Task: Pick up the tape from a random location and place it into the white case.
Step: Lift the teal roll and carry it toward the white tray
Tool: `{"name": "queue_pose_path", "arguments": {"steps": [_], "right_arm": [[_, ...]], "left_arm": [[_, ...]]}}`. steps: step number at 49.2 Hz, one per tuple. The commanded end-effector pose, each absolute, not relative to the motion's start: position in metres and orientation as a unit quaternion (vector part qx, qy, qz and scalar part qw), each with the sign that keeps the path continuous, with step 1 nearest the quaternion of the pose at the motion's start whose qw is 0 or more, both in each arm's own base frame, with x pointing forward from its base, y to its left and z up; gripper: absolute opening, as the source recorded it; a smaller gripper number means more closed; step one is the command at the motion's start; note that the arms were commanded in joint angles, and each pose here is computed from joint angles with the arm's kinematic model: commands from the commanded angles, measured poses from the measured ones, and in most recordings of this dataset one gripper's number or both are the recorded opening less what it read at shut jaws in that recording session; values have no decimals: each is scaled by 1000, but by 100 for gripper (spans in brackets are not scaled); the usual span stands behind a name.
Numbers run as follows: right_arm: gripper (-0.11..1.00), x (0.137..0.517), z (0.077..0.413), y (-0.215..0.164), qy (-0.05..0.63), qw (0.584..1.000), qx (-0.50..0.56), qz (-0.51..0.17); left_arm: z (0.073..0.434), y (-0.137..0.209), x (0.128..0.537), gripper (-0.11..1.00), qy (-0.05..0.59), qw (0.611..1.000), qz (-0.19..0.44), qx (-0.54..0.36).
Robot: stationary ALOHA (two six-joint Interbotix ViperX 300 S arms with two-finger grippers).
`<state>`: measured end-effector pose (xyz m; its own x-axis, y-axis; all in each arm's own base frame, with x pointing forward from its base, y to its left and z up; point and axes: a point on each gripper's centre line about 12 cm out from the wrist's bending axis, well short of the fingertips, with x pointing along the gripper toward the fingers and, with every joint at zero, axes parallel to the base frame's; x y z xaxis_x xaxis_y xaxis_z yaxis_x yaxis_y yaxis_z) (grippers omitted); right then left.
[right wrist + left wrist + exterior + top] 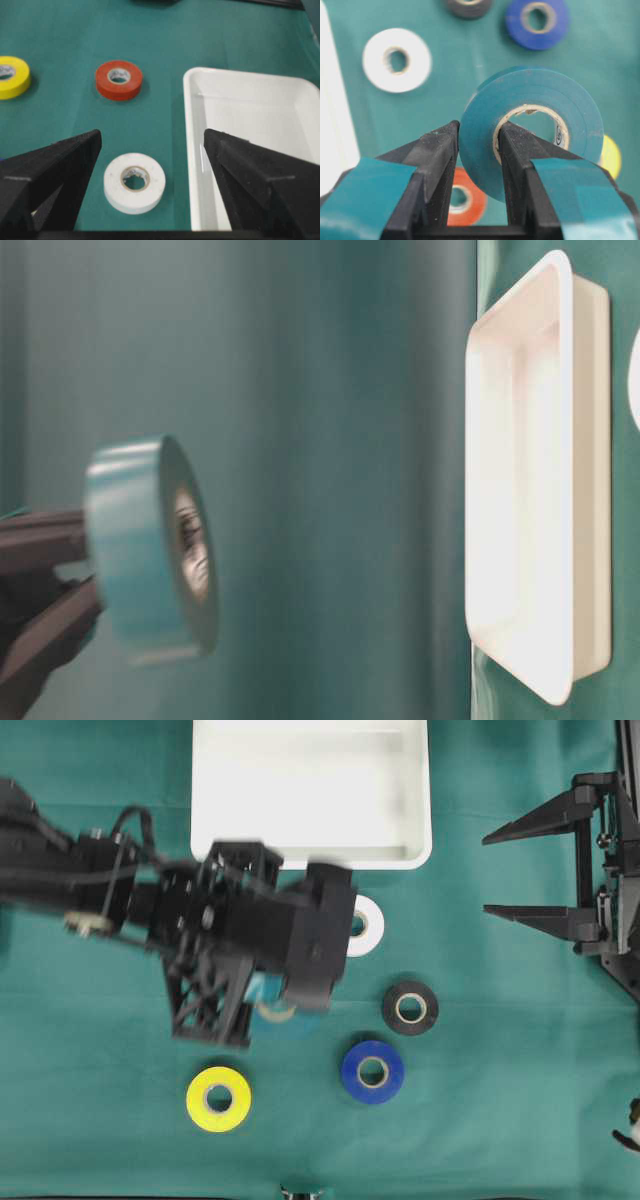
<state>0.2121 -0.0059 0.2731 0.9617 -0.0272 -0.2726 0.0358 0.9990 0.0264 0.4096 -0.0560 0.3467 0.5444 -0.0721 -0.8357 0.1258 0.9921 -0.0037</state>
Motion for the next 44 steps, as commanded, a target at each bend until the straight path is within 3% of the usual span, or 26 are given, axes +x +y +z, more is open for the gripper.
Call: {"name": "queue_pose_path", "arguments": {"steps": [1,24,44], "right_arm": [[91,215,285,-6,124,992,17,-17],[91,215,283,-6,133,991,15,-17],[91,215,282,-6,137,990,15,-17]], "left_arm": [[363,-35,406,20,455,890,-36,20],[357,65,401,20,462,884,67,-22],[350,121,386,20,468,873,128,-55]]}}
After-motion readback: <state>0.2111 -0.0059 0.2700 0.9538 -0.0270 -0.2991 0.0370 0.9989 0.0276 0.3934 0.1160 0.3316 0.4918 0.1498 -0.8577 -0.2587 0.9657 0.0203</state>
